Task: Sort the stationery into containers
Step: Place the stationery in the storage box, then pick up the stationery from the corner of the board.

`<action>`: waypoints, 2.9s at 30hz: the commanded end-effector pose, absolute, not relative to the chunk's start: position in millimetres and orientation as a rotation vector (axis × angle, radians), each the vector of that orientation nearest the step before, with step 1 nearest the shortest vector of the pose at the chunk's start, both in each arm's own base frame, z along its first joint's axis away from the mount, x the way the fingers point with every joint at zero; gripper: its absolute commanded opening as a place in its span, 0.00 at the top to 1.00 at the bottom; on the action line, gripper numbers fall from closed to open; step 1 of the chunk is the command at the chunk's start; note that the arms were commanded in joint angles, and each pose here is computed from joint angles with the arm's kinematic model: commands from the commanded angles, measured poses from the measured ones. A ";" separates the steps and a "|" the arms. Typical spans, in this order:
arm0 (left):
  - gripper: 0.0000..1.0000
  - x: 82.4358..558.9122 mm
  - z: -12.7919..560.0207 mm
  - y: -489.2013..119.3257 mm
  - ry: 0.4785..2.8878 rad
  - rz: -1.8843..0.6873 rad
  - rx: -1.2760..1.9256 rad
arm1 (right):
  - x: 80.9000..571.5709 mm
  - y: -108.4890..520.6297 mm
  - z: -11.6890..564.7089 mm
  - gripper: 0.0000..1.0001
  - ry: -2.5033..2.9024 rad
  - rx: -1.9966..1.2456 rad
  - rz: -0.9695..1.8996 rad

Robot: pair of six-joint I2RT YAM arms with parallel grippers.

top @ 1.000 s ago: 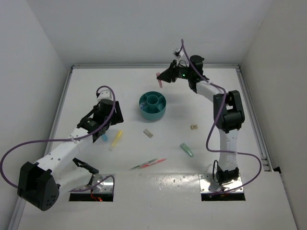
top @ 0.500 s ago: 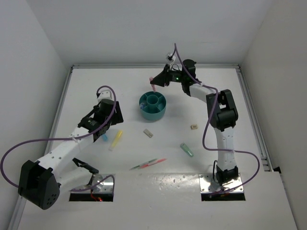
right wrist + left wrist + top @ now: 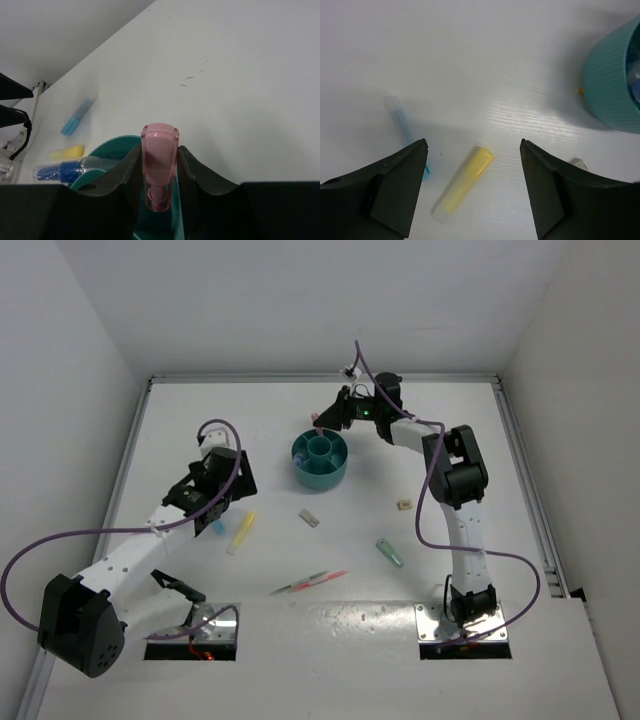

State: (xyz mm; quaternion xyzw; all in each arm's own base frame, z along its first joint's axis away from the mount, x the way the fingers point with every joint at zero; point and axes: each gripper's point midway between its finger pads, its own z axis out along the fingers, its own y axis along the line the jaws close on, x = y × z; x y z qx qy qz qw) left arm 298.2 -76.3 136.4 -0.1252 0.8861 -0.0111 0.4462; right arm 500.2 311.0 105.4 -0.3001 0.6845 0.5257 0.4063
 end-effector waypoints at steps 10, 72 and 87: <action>0.13 296.8 108.7 -35.1 2.221 0.256 -0.585 | 499.9 312.2 155.2 0.58 1.572 -0.844 1.243; 0.19 265.0 110.6 -180.5 2.336 -0.388 0.405 | 192.1 144.7 16.4 0.27 2.540 -1.451 0.259; 0.19 265.0 110.6 -180.5 2.336 -0.388 0.405 | 198.4 150.5 -11.1 0.40 2.574 -1.441 0.140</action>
